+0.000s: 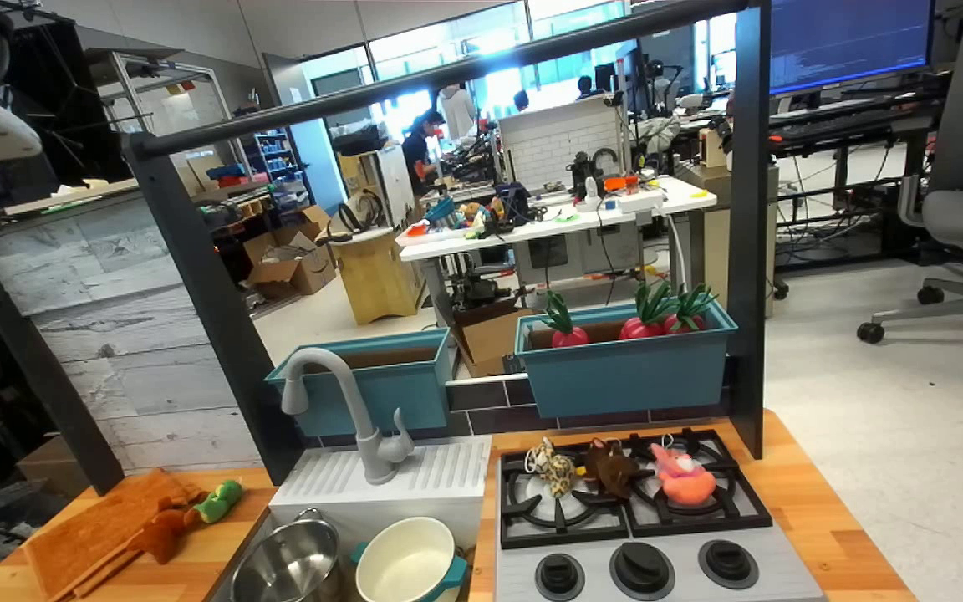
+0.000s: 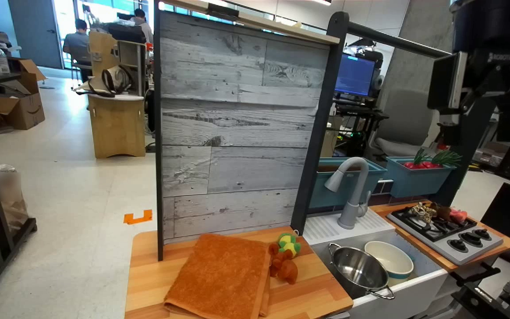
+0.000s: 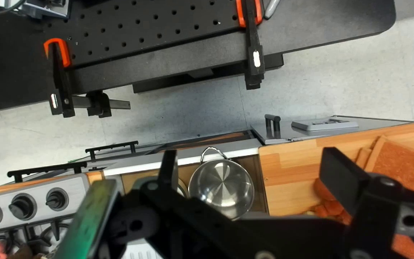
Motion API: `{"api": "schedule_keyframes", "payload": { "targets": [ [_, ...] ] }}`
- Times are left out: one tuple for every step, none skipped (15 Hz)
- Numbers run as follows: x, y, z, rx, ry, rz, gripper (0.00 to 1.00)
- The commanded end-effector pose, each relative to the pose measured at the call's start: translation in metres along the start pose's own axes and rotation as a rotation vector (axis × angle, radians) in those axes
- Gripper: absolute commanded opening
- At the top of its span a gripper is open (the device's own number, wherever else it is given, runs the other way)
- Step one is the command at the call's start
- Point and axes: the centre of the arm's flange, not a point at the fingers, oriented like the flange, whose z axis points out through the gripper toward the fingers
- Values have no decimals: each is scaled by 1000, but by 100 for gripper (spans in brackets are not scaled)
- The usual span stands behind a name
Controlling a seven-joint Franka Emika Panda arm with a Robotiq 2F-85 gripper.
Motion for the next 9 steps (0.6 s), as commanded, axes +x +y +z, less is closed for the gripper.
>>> {"api": "schedule_keyframes", "payload": {
  "targets": [
    [1, -2, -15, 81, 93, 25, 100],
    [10, -6, -18, 100, 107, 34, 100],
    [23, -14, -18, 136, 113, 52, 100],
    [34, -22, -16, 157, 124, 65, 100],
    [53, -35, -8, 166, 118, 85, 100],
    [70, -48, 4, 152, 113, 111, 100],
    [85, -60, 19, 128, 108, 140, 100],
    [95, -66, 33, 104, 96, 177, 100],
    [107, -73, 51, 69, 89, 212, 100]
  ]
}}
